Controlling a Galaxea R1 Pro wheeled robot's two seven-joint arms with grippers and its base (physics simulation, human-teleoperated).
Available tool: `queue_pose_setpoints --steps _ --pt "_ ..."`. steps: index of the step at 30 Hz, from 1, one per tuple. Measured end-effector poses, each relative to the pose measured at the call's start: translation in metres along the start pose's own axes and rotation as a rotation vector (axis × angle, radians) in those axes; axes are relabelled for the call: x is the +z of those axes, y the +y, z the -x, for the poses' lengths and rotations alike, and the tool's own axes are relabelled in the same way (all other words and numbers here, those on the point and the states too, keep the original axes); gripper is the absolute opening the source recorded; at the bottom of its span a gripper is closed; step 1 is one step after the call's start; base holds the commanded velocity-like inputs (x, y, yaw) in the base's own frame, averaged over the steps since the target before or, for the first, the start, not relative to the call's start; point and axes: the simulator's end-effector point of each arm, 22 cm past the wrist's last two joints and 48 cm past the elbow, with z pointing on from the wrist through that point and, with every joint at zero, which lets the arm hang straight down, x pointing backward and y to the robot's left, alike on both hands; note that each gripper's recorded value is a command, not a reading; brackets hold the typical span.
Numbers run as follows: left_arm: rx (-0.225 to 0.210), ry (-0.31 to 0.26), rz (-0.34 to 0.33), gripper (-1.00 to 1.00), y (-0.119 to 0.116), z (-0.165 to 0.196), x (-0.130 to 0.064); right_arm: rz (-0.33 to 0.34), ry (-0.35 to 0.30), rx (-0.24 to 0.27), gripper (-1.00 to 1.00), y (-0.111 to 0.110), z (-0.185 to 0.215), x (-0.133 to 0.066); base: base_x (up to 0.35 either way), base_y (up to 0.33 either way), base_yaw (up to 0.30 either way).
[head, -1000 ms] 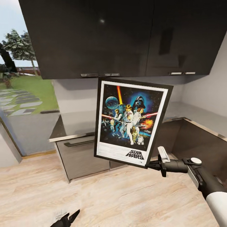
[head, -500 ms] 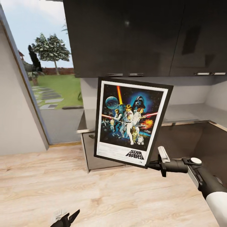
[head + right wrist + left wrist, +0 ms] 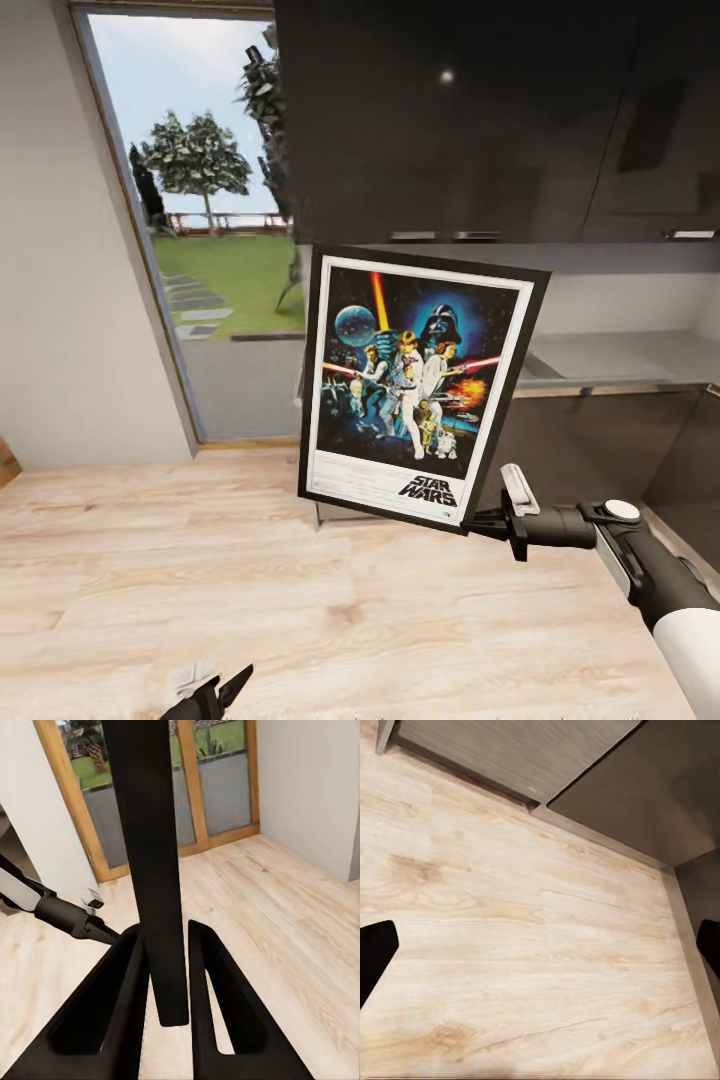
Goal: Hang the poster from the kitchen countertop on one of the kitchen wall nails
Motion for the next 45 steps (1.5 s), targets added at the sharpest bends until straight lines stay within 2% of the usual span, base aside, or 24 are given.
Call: queue_pose_setpoints --steps 5,14,33,45 --pt "0.0 0.0 0.001 1.0 0.0005 0.0002 -0.0003 0.0 0.0 0.0 -1.0 0.0 0.0 0.0 -0.206 0.256 0.027" --pt "0.0 -0.002 0.001 1.0 0.0006 0.0011 -0.0007 0.0 0.0 -0.002 -1.0 0.0004 0.0007 0.0 -0.169 0.266 0.223" --pt "0.002 -0.008 -0.002 1.0 -0.0011 0.0039 -0.0009 -0.001 0.001 -0.009 -1.0 0.0017 0.0036 -0.0005 -0.015 0.295 0.268" --pt "0.001 -0.008 -0.002 1.0 -0.0013 0.004 -0.0008 -0.001 0.001 -0.009 -1.0 0.0018 0.0034 -0.0006 0.0 0.31 0.023"
